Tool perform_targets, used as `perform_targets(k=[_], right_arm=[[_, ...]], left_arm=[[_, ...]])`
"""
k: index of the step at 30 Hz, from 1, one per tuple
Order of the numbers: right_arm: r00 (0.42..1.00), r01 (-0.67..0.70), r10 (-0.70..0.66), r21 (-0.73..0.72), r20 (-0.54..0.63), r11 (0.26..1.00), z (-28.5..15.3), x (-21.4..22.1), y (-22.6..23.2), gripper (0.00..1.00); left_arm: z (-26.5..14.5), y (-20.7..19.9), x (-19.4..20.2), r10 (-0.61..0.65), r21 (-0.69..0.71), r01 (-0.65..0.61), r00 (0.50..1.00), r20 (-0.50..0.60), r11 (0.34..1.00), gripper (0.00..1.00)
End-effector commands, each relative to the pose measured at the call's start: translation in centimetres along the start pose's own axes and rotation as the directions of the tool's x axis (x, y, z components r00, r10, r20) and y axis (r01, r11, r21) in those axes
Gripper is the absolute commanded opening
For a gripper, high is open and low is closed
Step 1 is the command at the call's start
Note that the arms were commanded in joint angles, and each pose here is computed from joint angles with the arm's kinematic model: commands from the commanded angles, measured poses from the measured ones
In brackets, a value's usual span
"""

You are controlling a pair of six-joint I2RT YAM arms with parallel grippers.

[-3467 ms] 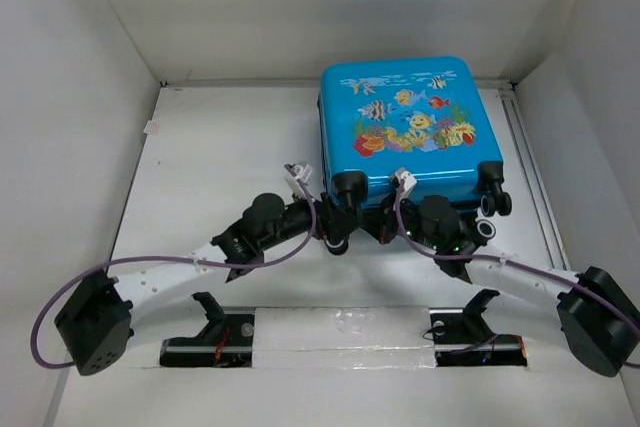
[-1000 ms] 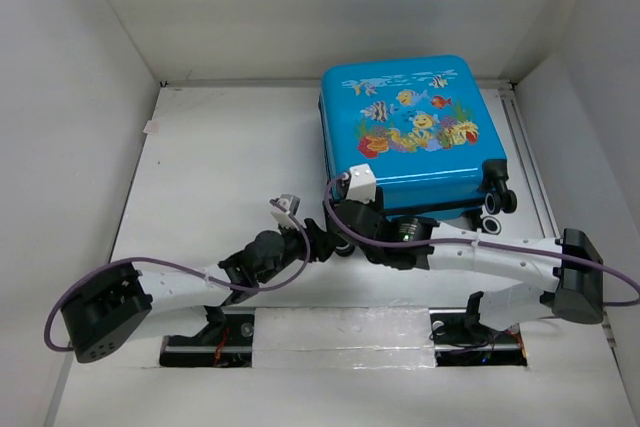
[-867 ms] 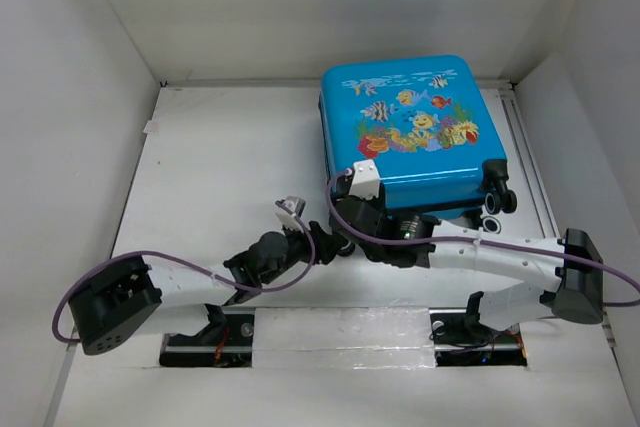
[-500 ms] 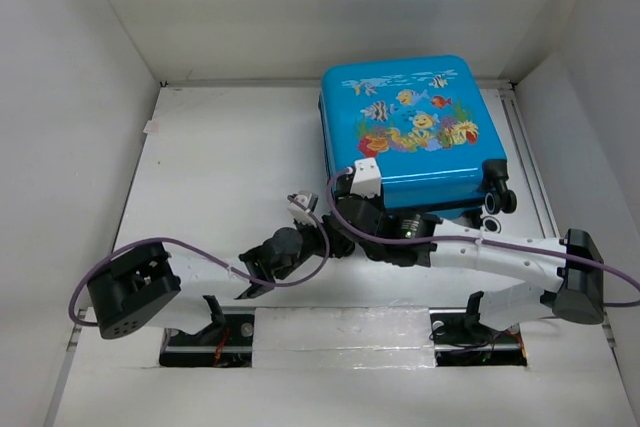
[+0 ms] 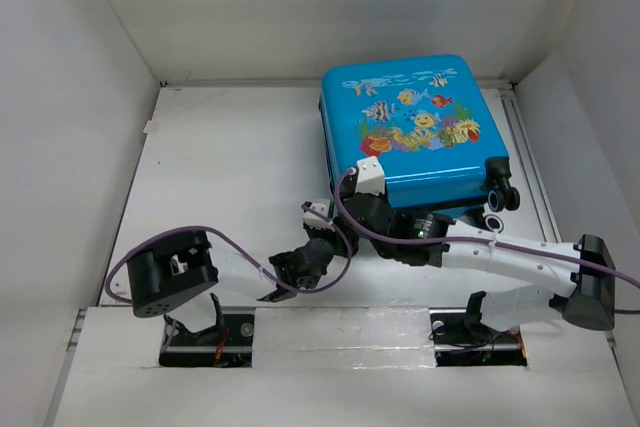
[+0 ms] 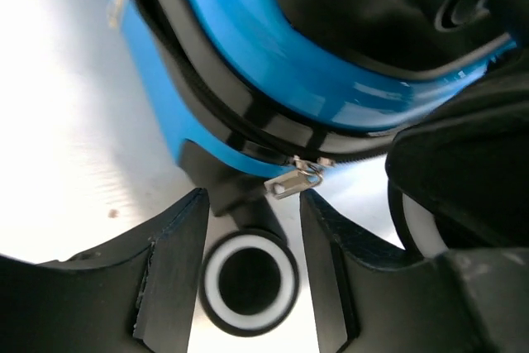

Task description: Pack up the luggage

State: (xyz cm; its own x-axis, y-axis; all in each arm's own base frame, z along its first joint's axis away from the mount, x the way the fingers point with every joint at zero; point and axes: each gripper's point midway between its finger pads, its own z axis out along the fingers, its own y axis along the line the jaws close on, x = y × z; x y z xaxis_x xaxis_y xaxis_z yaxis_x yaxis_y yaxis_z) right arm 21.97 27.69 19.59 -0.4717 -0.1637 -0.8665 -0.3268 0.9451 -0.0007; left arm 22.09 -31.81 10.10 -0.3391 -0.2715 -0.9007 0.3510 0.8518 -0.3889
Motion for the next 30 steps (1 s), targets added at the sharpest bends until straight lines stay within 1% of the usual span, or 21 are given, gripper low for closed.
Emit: perform_targets(k=[1,2,4,5,6,7,9,10,13,14,15,16,18,19,22,23,24,25,27,29,30], right_arm=[[0.982,-0.115,0.160,-0.353,0.101,0.929,-3.0,-5.6,7.2,0.00],[0.985,-0.108,0.148,-0.360,0.087,0.927,-2.7,-5.1,7.6,0.00],[0.987,-0.103,0.140,-0.365,0.077,0.925,-2.6,-4.7,7.9,0.00],[0.986,-0.107,0.147,-0.369,0.083,0.923,-2.6,-5.0,8.0,0.00],[0.986,-0.106,0.146,-0.378,0.078,0.920,-2.7,-4.9,8.1,0.00],[0.988,-0.102,0.139,-0.374,0.073,0.922,-2.4,-4.6,8.2,0.00],[0.986,-0.106,0.146,-0.378,0.078,0.920,-2.5,-4.8,8.3,0.00],[0.985,-0.109,0.152,-0.382,0.083,0.918,-2.5,-5.0,8.4,0.00],[0.984,-0.117,0.159,-0.390,0.076,0.913,-2.4,-4.7,8.6,0.00],[0.987,-0.110,0.145,-0.382,0.064,0.918,-2.0,-4.0,8.6,0.00],[0.986,-0.114,0.153,-0.387,0.071,0.915,-2.0,-4.3,8.7,0.00],[0.985,-0.118,0.156,-0.388,0.068,0.914,-1.9,-4.3,8.6,0.00],[0.985,-0.118,0.156,-0.388,0.068,0.914,-1.9,-4.3,8.6,0.01],[0.984,-0.127,0.164,-0.389,0.064,0.913,-1.9,-4.3,8.6,0.02],[0.981,-0.141,0.184,-0.406,0.067,0.903,-2.1,-4.7,9.0,0.16],[0.981,-0.147,0.185,-0.402,0.057,0.904,-1.9,-4.2,8.9,0.23],[0.981,-0.147,0.186,-0.403,0.058,0.903,-1.8,-4.1,8.9,0.35],[0.980,-0.150,0.192,-0.417,0.060,0.896,-1.9,-4.3,9.2,0.39],[0.980,-0.150,0.192,-0.417,0.060,0.896,-1.9,-4.3,9.2,0.45],[0.976,-0.156,0.204,-0.425,0.070,0.892,-2.2,-4.7,9.2,0.45],[0.978,-0.147,0.196,-0.424,0.074,0.893,-2.2,-4.7,9.2,0.45]], left_arm=[[0.6,-1.9,-4.6,-0.049,-0.042,0.058,0.980,0.190,0.997,0.43],[0.5,-2.2,-5.3,-0.057,-0.055,0.071,0.972,0.226,0.996,0.43],[0.5,-1.9,-5.8,-0.082,-0.071,0.104,0.962,0.261,0.992,0.43],[0.4,-2.1,-5.6,-0.093,-0.043,0.107,0.962,0.256,0.993,0.43],[0.1,-2.6,-6.7,-0.118,-0.008,0.125,0.950,0.290,0.992,0.43],[0.0,-2.4,-6.1,-0.109,0.005,0.112,0.953,0.284,0.994,0.43],[-0.7,-3.5,-6.2,-0.131,0.047,0.122,0.947,0.293,0.991,0.43],[-1.1,-3.7,-5.5,-0.102,0.056,0.090,0.953,0.286,0.994,0.43],[-1.6,-4.9,-5.6,-0.108,0.100,0.081,0.947,0.301,0.992,0.43],[-1.6,-4.9,-5.6,-0.108,0.100,0.081,0.947,0.301,0.992,0.43],[-1.9,-5.4,-5.3,-0.108,0.119,0.076,0.950,0.293,0.990,0.43],[-1.8,-4.8,-4.3,-0.080,0.102,0.055,0.960,0.267,0.993,0.43],[-2.0,-4.1,-3.2,-0.070,0.096,0.049,0.970,0.233,0.994,0.43],[-2.1,-4.3,-2.4,-0.090,0.123,0.065,0.975,0.205,0.990,0.45],[-3.7,-4.1,-0.9,-0.097,0.134,0.076,0.982,0.159,0.988,0.50],[-3.9,-4.1,-0.8,-0.081,0.128,0.060,0.983,0.163,0.990,0.52],[-4.0,-4.1,-0.7,-0.063,0.124,0.042,0.984,0.165,0.991,0.54],[-3.9,-4.5,-1.1,-0.059,0.127,0.037,0.983,0.173,0.991,0.55],[-4.1,-5.0,-1.2,-0.058,0.137,0.034,0.983,0.174,0.990,0.55],[-3.5,-5.0,-1.6,-0.069,0.093,0.051,0.977,0.201,0.994,0.55],[-3.3,-4.8,-1.7,-0.053,0.067,0.040,0.976,0.212,0.997,0.53]])
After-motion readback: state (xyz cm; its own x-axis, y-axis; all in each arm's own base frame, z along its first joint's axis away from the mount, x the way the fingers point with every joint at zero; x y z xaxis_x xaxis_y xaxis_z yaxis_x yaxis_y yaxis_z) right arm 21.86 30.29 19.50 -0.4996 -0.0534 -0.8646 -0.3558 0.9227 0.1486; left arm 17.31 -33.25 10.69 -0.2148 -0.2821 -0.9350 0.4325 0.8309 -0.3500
